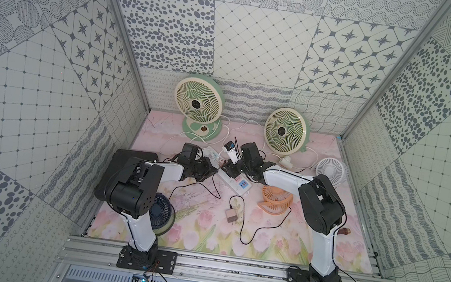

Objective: Unplug the desk fan from the power strip
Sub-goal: Remove the plug from the socket.

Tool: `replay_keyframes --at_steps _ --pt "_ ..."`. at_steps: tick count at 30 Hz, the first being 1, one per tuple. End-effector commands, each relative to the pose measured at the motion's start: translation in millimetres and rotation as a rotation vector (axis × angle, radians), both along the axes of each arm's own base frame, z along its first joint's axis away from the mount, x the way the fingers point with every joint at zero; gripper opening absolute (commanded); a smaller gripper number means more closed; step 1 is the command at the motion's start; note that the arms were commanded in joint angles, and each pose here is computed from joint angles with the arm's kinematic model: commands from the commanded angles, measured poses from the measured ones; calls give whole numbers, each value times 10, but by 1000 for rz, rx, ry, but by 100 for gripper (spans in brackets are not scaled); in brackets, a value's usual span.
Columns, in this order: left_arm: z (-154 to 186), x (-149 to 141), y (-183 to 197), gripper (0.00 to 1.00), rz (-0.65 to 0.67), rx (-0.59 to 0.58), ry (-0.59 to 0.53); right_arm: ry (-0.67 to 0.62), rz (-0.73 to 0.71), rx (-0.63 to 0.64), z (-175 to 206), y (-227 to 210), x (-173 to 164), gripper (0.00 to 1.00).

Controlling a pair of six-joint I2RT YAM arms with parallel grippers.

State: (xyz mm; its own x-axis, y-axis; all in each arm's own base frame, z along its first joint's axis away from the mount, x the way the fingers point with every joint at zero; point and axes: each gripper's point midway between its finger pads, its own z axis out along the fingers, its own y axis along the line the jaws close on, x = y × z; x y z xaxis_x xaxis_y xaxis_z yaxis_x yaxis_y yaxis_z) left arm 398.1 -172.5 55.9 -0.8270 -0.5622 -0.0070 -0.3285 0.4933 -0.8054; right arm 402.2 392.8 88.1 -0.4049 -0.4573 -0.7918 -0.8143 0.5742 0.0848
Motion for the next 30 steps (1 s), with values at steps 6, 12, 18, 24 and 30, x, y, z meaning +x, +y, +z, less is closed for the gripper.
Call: replay_keyframes --at_steps 6,12,18,24,30 --pt "8 18 15 0 -21 -1 -13 -30 -1 28 19 158 108 43" --pt "2 43 28 0 -19 -1 -14 -30 0 21 16 156 115 33" --pt "16 71 26 0 -23 1 -15 -46 3 -1 -8 131 70 23" --pt "4 120 31 0 -24 9 -11 -50 9 -9 -23 133 28 20" --pt "-61 137 26 0 -27 16 3 -77 19 -28 -17 146 -19 20"
